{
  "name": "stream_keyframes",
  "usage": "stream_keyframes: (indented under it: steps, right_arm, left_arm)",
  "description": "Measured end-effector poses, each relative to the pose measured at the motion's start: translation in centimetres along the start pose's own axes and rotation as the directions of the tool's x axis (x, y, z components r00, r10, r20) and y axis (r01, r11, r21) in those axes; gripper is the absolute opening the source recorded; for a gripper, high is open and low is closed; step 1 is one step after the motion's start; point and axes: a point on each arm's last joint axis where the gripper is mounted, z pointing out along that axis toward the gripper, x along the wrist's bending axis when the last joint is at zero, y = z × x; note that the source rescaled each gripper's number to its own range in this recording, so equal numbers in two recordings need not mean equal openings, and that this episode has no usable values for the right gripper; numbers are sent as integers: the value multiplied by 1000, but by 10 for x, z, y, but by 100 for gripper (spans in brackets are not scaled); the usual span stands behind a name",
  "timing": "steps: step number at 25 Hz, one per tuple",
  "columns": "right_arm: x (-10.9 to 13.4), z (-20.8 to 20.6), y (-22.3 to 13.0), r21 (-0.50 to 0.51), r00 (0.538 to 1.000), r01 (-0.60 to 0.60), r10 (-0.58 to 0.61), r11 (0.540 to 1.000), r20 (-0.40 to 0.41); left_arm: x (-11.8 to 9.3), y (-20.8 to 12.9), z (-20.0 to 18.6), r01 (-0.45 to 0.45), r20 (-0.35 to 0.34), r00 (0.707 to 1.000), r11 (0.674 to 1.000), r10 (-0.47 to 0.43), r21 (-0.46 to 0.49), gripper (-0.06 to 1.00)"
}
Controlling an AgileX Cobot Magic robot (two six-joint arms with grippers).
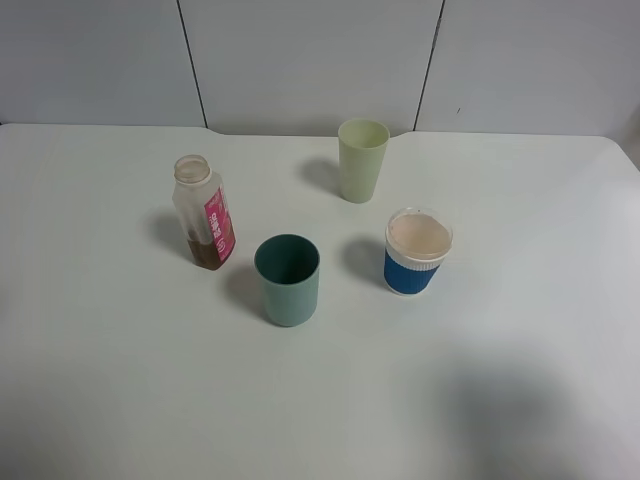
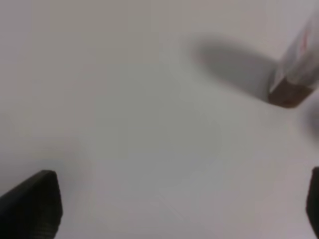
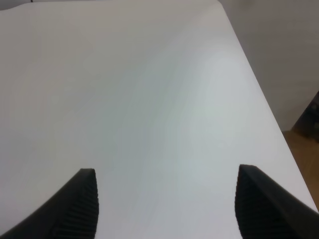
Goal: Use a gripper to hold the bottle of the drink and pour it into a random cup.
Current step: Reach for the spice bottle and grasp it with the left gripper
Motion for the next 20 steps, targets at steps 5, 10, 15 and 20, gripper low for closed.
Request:
stream_keyframes:
  steps: [5, 10, 15, 20]
  right_arm:
    - [0, 0, 0, 0, 1000, 0, 0, 1000, 0]
    - [0, 0, 0, 0, 1000, 0, 0, 1000, 0]
    - [0, 0, 0, 0, 1000, 0, 0, 1000, 0]
    - [0, 0, 0, 0, 1000, 0, 0, 1000, 0]
  left_arm:
    - [-4, 4, 19, -40, 63, 997, 996, 36, 78, 100]
    - [-6, 5, 35, -65, 99, 994, 987, 51, 148, 100]
    - [-7, 5, 49, -76, 129, 990, 976, 51, 204, 100]
    - [-10, 5, 63, -64, 172, 985, 966, 22, 249, 100]
